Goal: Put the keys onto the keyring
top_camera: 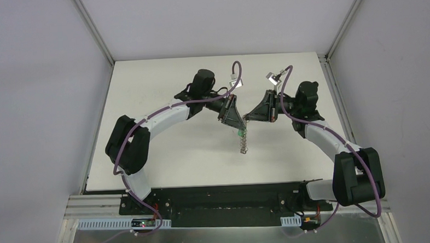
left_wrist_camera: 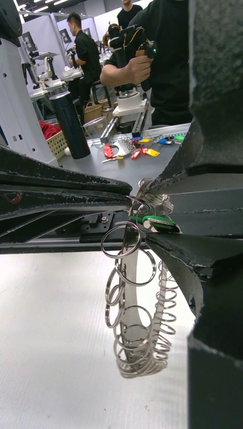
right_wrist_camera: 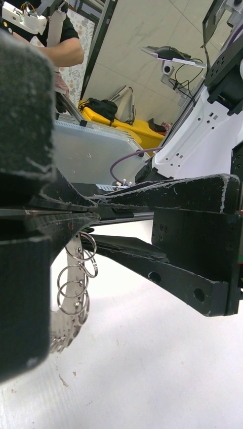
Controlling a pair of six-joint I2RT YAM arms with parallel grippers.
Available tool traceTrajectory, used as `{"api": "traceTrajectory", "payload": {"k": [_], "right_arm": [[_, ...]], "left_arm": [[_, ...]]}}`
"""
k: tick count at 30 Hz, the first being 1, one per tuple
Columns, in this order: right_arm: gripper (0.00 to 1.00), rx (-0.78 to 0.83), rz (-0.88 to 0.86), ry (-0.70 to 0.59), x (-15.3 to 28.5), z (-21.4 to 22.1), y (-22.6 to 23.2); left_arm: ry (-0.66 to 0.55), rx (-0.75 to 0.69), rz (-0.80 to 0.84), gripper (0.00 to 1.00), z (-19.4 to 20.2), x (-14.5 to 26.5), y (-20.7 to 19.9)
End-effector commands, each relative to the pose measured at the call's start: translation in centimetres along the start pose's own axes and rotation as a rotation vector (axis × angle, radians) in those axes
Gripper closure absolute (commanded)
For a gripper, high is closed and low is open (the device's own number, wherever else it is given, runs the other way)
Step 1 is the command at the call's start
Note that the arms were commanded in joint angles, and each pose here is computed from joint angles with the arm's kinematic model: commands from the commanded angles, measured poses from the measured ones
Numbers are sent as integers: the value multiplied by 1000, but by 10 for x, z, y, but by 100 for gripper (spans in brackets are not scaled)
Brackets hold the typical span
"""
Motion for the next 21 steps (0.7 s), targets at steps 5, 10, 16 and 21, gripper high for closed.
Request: {"api": "traceTrajectory", "payload": {"k": [5, 10, 16, 21], "right_arm": [[100, 130, -11, -27, 3, -20, 14], [100, 130, -5, -32, 5, -21, 13], [100, 130, -2, -35, 6, -22, 12], [100, 129, 3, -39, 7, -22, 11]], "left_arm": [[-17, -43, 54, 76, -10, -9, -12], [-10, -35, 66, 86, -6, -8, -12], [-4, -39, 62, 94, -1, -4, -11], [-1, -38, 52, 100, -2, 1, -12]]}}
Point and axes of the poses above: each gripper's point midway between its finger pads, its own x axis back along the fingers, its own y axis along the line the jaws close on, z = x × y, the point moved 5 cm from there along x, back along the fingers
